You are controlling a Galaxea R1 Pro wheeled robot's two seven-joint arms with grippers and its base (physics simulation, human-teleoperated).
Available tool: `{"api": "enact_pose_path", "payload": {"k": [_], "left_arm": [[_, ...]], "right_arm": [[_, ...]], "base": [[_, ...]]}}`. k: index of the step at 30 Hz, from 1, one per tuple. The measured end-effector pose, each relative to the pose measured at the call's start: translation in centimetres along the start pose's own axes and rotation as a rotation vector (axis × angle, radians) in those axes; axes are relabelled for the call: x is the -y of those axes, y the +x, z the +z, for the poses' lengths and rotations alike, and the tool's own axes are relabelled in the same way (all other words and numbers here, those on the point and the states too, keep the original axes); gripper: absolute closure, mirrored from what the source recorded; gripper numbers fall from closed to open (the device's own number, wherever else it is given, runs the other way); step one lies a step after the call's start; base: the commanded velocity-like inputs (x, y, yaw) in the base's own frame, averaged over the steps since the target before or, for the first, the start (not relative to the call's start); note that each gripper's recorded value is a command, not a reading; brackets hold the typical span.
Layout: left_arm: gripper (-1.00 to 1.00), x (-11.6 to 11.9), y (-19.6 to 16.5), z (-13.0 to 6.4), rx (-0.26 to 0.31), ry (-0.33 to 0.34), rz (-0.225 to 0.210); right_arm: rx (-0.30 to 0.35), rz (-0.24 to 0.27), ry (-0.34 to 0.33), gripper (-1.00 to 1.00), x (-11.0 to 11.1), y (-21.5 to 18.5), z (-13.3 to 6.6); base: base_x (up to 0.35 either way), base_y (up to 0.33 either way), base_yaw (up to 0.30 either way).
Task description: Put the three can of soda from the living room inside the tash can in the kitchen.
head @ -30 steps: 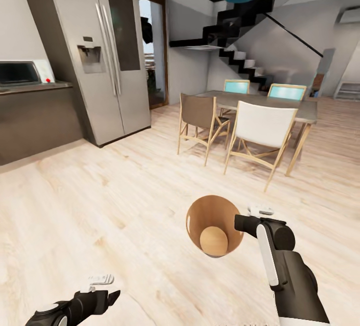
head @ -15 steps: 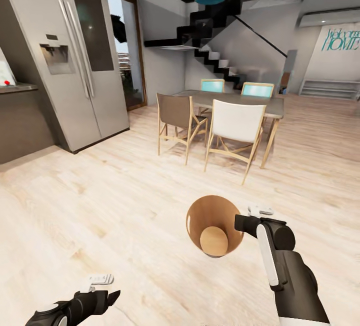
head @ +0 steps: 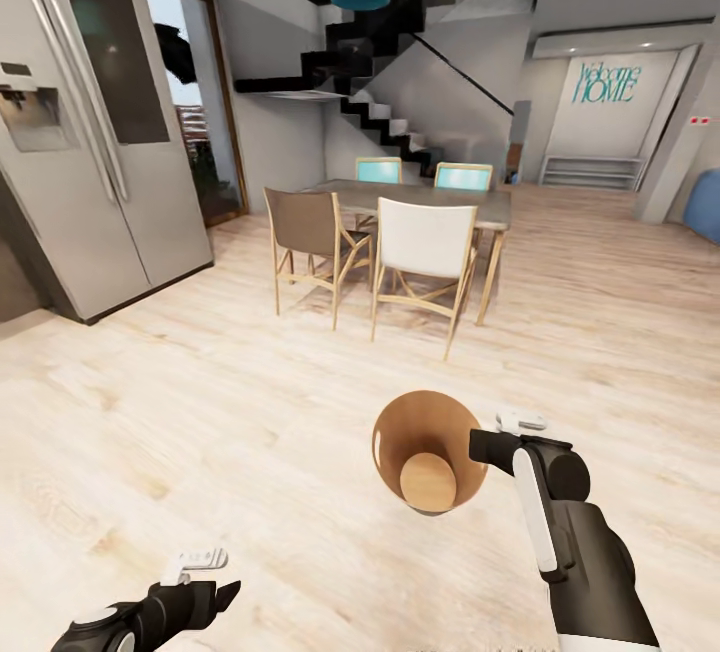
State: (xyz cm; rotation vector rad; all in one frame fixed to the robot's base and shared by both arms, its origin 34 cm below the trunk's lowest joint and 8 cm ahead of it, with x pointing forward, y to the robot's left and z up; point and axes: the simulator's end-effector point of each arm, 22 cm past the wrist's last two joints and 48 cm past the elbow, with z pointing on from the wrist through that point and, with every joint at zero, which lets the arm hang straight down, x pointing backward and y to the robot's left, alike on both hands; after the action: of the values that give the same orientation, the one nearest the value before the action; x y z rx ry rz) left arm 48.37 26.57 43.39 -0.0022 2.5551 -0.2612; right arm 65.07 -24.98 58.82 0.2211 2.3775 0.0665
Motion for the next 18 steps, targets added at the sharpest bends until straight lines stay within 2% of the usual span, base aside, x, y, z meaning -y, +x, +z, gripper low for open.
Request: {"api": "enact_pose_path", "payload": {"k": [18], "left_arm": [[-1.00, -0.02, 0.06, 0.01, -0.001, 0.000, 0.000]], "right_arm": [[0.000, 0.000, 0.000, 1.00, 0.00, 0.02, 0.01]], "base": [[0.000, 0.000, -0.284]]}}
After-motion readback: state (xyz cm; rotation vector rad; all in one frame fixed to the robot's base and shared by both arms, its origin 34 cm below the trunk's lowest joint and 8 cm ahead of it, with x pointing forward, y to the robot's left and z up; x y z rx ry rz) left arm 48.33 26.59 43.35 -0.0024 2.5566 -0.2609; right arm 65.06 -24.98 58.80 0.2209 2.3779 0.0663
